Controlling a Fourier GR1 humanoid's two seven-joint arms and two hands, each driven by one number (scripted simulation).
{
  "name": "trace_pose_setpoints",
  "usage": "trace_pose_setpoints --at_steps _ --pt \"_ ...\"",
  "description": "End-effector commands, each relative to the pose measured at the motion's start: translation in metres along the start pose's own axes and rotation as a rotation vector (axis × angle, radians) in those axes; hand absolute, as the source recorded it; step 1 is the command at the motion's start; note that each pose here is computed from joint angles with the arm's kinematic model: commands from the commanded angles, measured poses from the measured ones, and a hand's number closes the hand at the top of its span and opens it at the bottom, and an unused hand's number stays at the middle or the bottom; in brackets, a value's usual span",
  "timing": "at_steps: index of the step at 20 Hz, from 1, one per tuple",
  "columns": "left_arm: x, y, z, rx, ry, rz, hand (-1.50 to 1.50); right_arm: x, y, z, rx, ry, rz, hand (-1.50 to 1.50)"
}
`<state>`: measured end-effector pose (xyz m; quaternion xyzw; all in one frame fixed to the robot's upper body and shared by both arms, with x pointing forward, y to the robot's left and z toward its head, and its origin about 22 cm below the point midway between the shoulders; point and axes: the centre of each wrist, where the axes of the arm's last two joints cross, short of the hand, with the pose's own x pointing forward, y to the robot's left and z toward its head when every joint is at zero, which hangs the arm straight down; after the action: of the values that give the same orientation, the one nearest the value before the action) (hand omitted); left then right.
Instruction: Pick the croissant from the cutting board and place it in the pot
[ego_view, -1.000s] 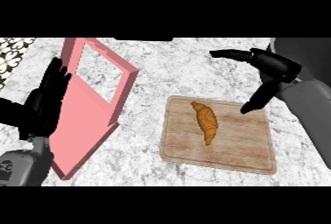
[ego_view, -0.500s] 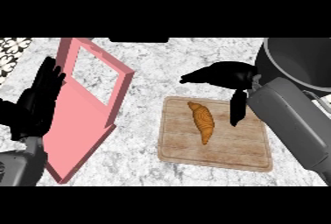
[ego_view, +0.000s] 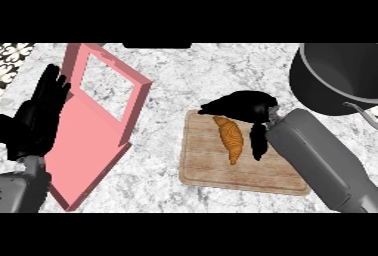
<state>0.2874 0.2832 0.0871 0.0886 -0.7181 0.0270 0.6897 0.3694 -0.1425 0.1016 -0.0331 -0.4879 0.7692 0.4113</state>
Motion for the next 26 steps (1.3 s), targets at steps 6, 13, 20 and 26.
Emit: trace_pose_setpoints --at_steps 6,13,20,26 --pt "0.003 0.002 0.005 0.001 -0.014 -0.001 0.00 0.003 0.018 -0.018 0.011 0.137 0.053 -1.50" --pt "0.003 0.007 0.021 -0.004 -0.009 -0.003 0.00 -0.001 0.023 -0.033 0.007 0.120 0.049 -1.50" --pt "-0.004 0.001 0.003 0.009 -0.010 0.006 0.00 -0.031 0.049 -0.030 0.017 0.127 0.076 -1.50" --pt "-0.010 -0.015 0.008 -0.002 -0.012 0.011 0.00 -0.043 0.048 -0.036 0.033 0.176 0.077 -1.50"
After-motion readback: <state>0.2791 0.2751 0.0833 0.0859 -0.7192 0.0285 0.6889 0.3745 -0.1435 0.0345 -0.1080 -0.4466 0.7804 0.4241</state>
